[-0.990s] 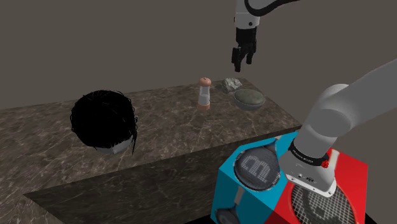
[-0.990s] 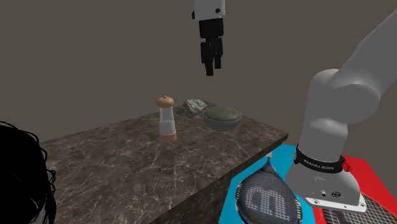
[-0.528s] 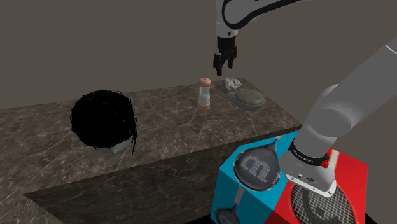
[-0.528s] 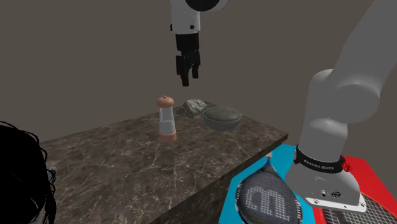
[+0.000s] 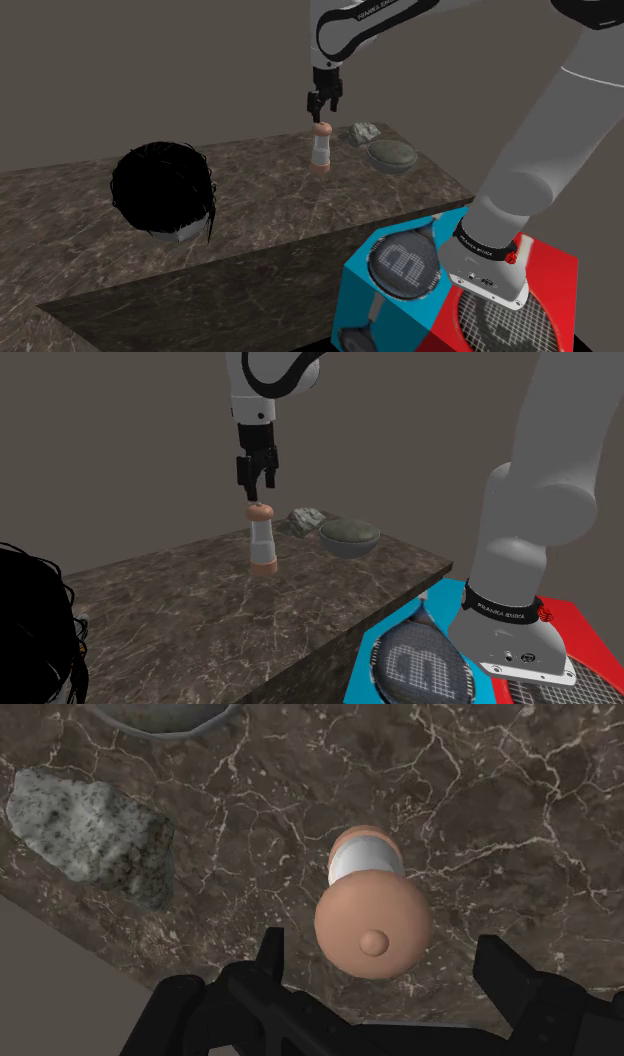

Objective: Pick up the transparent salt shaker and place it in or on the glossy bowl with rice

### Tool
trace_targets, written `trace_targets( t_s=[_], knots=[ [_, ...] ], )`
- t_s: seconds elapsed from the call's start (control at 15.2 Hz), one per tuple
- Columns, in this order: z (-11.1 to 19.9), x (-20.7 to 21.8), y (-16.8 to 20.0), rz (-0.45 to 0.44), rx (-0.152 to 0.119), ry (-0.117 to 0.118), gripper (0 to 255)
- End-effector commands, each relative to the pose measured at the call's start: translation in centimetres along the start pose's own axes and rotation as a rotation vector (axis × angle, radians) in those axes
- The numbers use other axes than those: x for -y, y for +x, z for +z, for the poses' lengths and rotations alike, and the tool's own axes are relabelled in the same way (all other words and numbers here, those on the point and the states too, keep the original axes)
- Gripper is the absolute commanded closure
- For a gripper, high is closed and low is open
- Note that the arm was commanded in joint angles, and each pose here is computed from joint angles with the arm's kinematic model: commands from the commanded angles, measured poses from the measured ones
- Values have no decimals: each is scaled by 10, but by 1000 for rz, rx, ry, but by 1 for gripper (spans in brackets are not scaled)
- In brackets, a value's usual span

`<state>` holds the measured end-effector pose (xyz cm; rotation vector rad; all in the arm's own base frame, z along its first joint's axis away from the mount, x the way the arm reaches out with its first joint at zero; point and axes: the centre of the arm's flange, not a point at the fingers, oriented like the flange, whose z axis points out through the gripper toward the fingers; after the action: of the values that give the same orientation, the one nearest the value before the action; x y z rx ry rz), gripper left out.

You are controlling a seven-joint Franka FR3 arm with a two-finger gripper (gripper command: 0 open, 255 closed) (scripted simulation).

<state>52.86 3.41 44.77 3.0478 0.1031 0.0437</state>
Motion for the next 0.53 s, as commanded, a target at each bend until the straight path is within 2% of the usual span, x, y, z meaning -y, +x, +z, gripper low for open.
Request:
trace_targets(
  t_s=[0.0, 0.46],
  knots=[
    [13, 5, 25, -9, -15, 2, 0],
    [50, 5, 25, -9, -15, 2, 0]
  ],
)
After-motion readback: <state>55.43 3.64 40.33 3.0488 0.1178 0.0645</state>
